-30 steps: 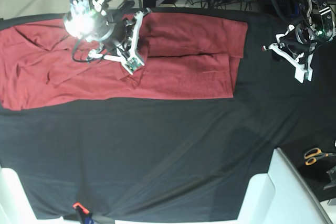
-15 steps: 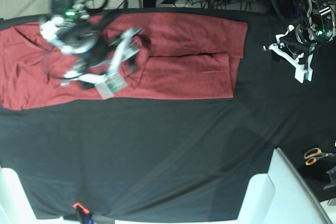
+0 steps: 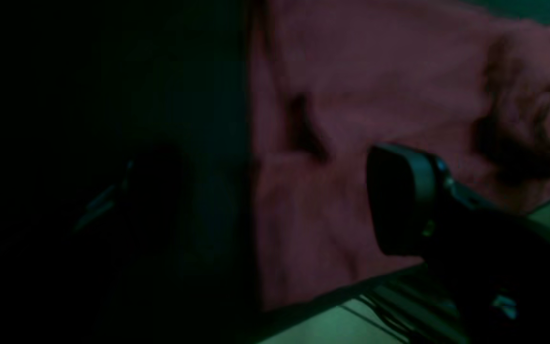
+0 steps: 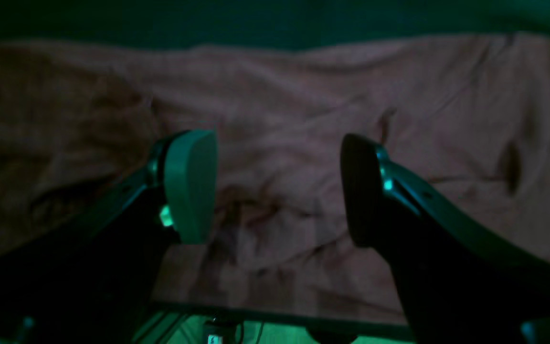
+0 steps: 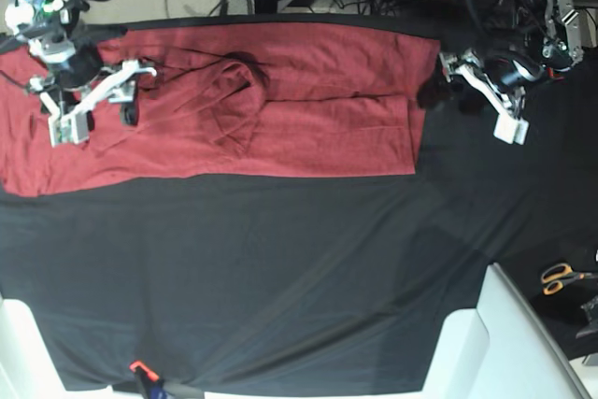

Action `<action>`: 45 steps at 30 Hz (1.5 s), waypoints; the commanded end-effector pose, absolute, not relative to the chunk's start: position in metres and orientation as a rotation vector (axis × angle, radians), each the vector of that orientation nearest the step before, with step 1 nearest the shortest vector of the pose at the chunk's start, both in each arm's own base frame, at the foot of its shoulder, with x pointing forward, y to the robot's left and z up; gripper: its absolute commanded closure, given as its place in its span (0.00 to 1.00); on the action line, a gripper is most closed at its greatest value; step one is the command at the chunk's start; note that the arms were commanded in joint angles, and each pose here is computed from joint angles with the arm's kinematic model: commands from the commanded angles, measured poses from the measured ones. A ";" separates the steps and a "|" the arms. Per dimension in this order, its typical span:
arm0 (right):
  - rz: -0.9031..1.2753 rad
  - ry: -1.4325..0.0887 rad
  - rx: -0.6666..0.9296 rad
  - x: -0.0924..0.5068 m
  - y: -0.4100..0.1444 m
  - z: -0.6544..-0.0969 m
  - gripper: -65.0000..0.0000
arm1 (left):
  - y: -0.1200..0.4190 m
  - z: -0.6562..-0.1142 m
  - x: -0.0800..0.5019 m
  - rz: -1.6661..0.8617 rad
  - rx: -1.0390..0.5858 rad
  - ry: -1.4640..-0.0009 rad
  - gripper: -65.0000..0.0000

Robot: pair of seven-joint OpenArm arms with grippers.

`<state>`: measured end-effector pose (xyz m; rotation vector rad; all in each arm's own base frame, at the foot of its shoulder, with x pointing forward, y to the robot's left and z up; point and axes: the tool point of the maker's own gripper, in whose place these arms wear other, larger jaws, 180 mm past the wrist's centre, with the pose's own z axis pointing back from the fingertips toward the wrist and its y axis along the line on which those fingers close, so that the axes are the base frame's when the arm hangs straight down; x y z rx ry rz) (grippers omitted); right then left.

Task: Fold the T-shirt properly
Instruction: 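Grasp the shirt's shoulder end with the left gripper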

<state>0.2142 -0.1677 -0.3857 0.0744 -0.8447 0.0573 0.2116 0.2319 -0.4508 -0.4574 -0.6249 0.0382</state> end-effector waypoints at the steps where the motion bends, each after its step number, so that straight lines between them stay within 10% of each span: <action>1: 0.053 -0.894 0.072 0.220 -0.171 -0.375 0.40 | 0.235 -0.444 0.221 0.054 -0.474 -0.669 0.09; 26: 0.077 -0.875 0.064 0.214 -0.174 -0.378 0.40 | 0.187 -0.486 0.211 0.137 -0.603 -0.607 0.11; 33: 0.075 -0.875 0.062 0.214 -0.175 -0.378 0.40 | 0.182 -0.494 0.209 0.164 -0.618 -0.586 0.42; 45: 0.077 -0.878 0.064 0.215 -0.174 -0.377 0.40 | 0.166 -0.502 0.215 0.143 -0.652 -0.552 0.51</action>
